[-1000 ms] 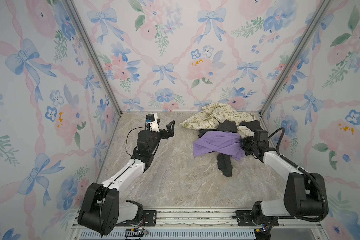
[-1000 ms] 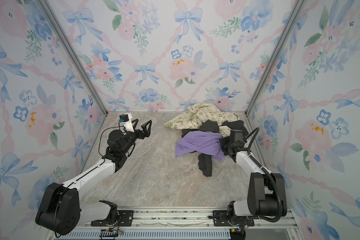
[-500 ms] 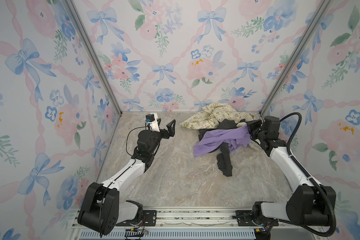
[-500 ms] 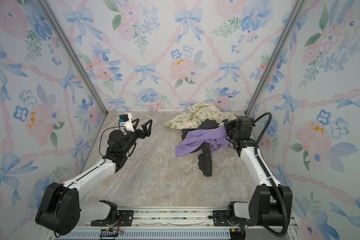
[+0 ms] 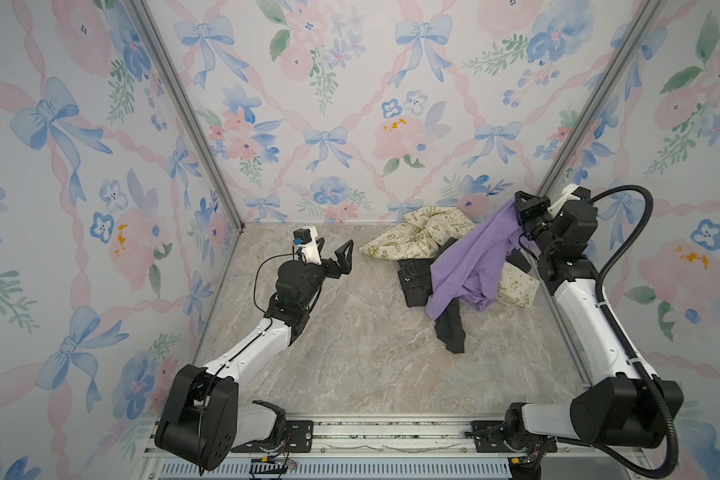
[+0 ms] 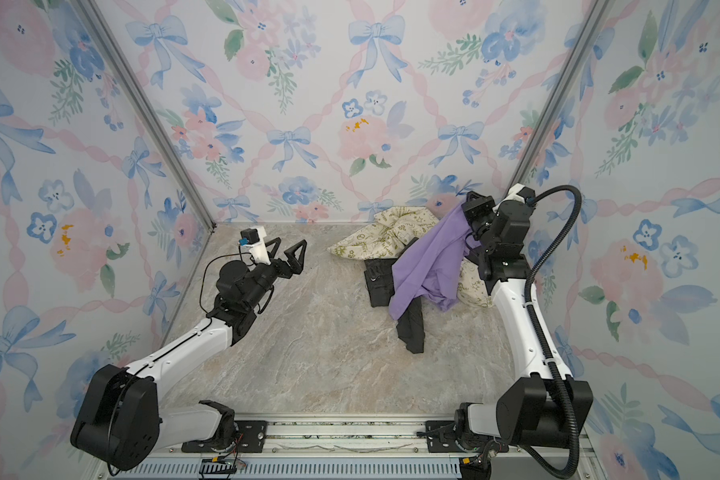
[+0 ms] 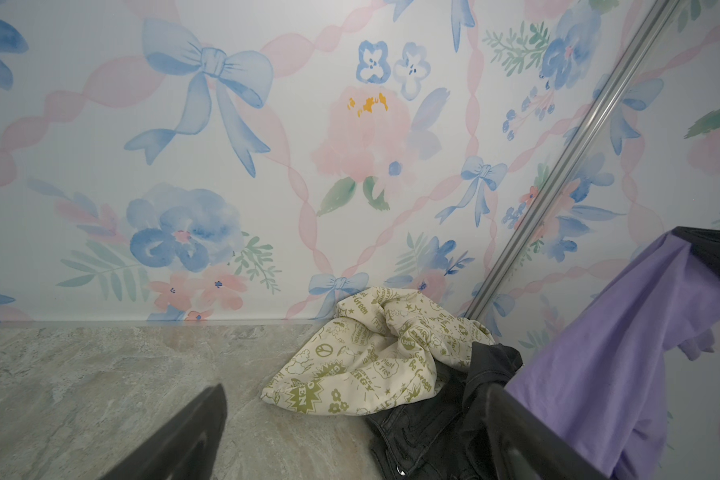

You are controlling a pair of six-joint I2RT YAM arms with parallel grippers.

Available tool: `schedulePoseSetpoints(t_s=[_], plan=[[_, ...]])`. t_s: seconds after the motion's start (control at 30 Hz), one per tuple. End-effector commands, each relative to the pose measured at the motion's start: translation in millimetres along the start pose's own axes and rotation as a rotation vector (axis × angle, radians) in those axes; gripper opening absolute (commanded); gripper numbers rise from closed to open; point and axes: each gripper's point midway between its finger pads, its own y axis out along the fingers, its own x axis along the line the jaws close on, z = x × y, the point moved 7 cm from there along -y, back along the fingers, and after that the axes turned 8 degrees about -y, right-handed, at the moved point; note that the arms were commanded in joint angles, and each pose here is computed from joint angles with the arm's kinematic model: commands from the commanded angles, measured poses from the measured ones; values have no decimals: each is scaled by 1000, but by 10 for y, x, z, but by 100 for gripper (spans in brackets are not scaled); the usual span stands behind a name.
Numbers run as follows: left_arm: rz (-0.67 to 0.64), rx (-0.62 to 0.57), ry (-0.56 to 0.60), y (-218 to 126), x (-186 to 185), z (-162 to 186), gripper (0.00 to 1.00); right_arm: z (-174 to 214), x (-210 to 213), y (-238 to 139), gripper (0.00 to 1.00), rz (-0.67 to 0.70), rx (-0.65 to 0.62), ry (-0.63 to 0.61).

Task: Pick out a specific cloth from the pile

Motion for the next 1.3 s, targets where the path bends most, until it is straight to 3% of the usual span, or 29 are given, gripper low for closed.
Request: schedulePoseSetpoints(t_s=[0.0,0.23,0.4,0.67,0.8,0.9,1.07,1.27], plan=[[52,-41,-4,2,-122,-128,98,-237,499,-12,0,-222,-68,-68],[85,-51,-2,41,-196,-188,98,85,1057,60,0,-402,85,-210],[153,-66,-7,57,-308,-280,98,591,1492,96,0,-526,274,-371],[194,-98,-5,106,-409,-430,97,1427,1809,148,1,-692,581,-437],[194,-111,5,106,-425,-473,97,1849,1695,105,23,-677,781,-545],[195,-117,16,98,-432,-487,97,2029,1506,12,52,-606,897,-710],[208,-102,35,123,-438,-459,95,2009,1231,-73,66,-485,940,-880],[232,42,79,362,-515,-299,91,1774,895,-54,72,-329,865,-906]])
